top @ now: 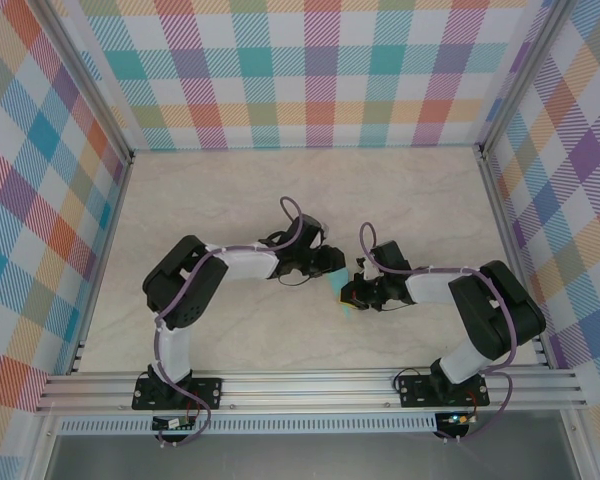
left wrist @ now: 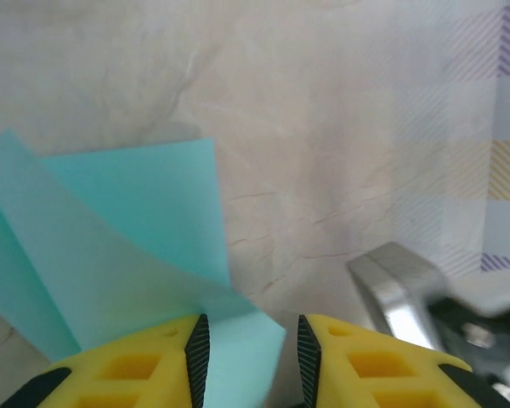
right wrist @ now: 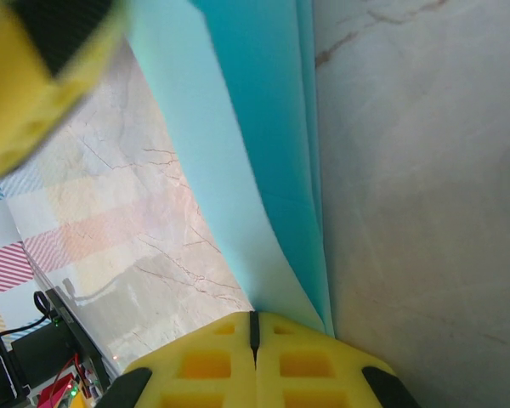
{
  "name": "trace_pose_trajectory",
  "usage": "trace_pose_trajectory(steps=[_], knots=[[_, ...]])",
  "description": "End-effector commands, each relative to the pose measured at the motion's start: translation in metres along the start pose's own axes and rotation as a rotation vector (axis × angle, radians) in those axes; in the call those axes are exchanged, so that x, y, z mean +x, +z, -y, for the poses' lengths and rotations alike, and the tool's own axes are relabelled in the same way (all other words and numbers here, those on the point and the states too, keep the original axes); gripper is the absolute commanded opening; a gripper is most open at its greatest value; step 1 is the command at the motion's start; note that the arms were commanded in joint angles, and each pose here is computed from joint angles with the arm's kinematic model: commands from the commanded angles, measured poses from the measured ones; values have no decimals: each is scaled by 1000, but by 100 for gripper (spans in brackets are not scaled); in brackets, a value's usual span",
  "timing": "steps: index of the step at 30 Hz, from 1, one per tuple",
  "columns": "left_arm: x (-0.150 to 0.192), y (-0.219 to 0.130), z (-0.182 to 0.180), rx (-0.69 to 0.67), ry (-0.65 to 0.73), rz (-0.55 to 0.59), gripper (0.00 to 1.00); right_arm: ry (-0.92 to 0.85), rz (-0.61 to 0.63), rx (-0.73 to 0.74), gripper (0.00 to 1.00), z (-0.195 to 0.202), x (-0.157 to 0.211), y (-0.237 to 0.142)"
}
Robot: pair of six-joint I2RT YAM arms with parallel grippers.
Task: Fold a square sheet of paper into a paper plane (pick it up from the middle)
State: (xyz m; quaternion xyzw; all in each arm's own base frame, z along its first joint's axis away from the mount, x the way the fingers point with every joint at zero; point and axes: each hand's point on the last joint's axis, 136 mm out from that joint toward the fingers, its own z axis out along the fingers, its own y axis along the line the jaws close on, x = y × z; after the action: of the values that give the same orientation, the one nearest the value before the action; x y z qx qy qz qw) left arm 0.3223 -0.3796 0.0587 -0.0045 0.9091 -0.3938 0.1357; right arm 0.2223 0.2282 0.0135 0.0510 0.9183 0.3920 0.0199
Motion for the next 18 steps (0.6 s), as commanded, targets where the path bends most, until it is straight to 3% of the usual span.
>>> trace_pose_trajectory(steps=[1, 8, 18], knots=[[-9, -25, 13, 20, 42, 62, 35, 97, -70, 129, 1, 42, 25, 5], [8, -19, 4, 63, 6, 32, 34, 106, -76, 126, 1, 43, 25, 7], [13, 2, 18, 141, 7, -4, 34, 109, -80, 133, 1, 46, 28, 6]])
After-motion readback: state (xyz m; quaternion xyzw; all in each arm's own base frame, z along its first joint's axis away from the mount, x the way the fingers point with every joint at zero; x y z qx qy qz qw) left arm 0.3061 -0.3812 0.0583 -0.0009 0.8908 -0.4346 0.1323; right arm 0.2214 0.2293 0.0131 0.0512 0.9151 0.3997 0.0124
